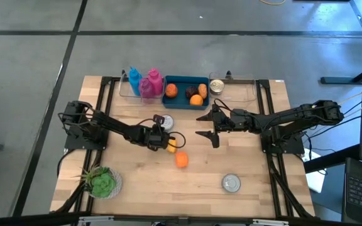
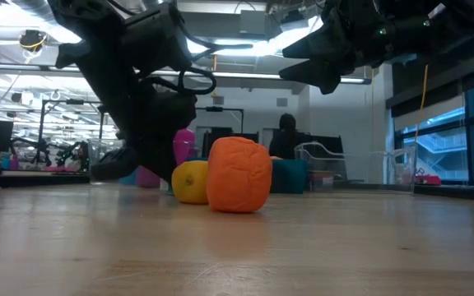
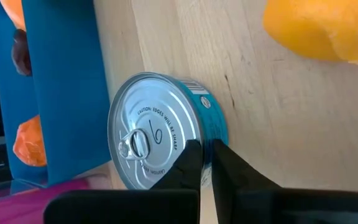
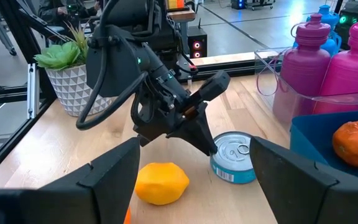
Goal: Pick & Place Food Item
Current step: Stack the yellow blue can on top of the blue pink can in the right transparent bin
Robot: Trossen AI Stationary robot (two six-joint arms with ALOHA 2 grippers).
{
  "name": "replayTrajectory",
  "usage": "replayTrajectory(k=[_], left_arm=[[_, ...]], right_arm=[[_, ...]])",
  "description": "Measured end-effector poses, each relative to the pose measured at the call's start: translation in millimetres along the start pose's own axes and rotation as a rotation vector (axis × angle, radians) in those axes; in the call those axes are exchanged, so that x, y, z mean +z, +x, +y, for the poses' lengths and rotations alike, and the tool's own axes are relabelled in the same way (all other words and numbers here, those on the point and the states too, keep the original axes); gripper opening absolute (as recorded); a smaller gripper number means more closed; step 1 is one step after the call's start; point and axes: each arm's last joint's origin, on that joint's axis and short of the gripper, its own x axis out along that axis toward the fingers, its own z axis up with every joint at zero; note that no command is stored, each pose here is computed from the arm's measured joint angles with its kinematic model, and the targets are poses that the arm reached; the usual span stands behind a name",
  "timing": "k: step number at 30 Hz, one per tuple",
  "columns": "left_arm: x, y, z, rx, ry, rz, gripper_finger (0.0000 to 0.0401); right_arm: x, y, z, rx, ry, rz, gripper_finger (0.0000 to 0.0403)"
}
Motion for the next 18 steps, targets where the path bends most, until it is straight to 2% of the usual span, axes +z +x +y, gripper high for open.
replayTrajectory(k=[6,18], left_arm=[[1,-6,5,0.032,-0.007,-0.014,0.0002],[0,-41,29,0.045,-0.091,-0.142,0.0]], right_arm=[[0,0,0,0.0,0.0,0.0,0.0302],[0,0,0,0.0,0.0,0.0,0.0302]])
